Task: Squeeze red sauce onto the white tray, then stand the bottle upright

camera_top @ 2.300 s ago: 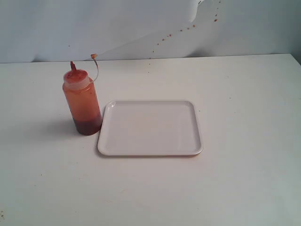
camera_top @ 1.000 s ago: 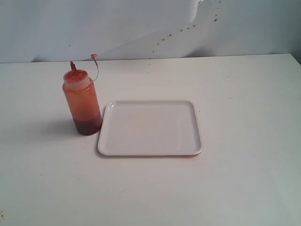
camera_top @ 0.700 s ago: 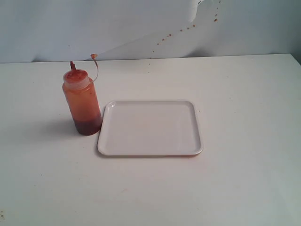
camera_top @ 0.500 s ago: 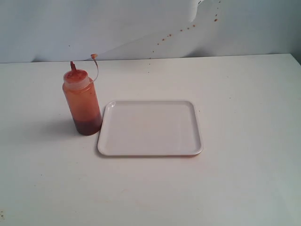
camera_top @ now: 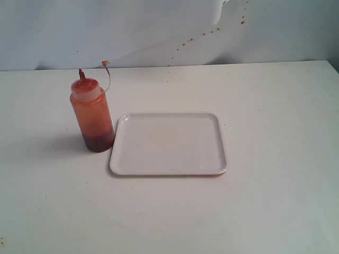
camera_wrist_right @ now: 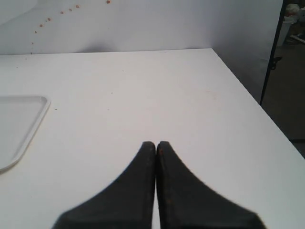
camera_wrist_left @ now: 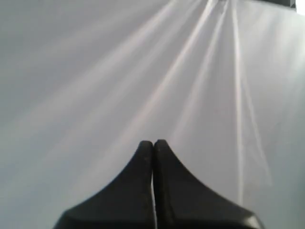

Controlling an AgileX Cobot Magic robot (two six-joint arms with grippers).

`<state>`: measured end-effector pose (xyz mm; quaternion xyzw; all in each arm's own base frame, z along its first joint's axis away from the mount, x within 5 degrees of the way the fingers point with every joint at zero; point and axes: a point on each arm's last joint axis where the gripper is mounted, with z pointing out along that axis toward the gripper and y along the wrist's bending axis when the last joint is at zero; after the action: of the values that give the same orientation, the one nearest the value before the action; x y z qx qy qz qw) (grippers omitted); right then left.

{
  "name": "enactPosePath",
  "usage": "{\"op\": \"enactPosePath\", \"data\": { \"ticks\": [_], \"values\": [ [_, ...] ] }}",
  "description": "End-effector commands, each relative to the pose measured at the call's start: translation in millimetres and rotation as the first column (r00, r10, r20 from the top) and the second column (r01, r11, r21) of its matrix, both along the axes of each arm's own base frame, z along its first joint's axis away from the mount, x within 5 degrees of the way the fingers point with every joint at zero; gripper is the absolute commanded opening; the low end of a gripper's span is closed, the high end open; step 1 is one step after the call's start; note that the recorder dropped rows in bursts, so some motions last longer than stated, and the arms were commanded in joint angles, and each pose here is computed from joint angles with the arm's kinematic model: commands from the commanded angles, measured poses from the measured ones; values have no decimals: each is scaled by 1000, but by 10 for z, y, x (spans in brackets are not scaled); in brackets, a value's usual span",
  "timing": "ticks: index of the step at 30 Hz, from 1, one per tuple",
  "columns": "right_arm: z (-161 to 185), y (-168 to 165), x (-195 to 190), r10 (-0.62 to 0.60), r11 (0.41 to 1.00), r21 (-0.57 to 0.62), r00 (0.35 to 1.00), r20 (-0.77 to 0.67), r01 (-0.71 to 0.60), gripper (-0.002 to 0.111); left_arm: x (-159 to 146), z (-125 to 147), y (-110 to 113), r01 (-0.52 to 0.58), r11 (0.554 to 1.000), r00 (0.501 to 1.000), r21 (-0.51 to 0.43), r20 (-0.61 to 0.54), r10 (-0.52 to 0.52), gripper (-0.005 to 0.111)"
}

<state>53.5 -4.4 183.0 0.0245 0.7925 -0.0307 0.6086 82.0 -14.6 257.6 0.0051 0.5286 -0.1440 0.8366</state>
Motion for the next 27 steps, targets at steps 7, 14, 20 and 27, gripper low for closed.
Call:
{"op": "enactPosePath", "data": {
  "ticks": [7,14,20,27],
  "values": [
    [-7,0,-2,3,1000,-9,1000,4,-3,0,1188,-585,10,-9,998,891,64,-452,37,0],
    [-7,0,-2,3,1000,-9,1000,4,-3,0,1726,-1217,-114,144,986,819,85,-569,-71,0],
    [-7,0,-2,3,1000,-9,1000,4,-3,0,1941,-1468,-99,138,984,792,114,-610,-41,0],
    [-7,0,-2,3,1000,-9,1000,4,-3,0,2006,-1460,-99,137,984,801,116,-598,-41,0]
  ]
}}
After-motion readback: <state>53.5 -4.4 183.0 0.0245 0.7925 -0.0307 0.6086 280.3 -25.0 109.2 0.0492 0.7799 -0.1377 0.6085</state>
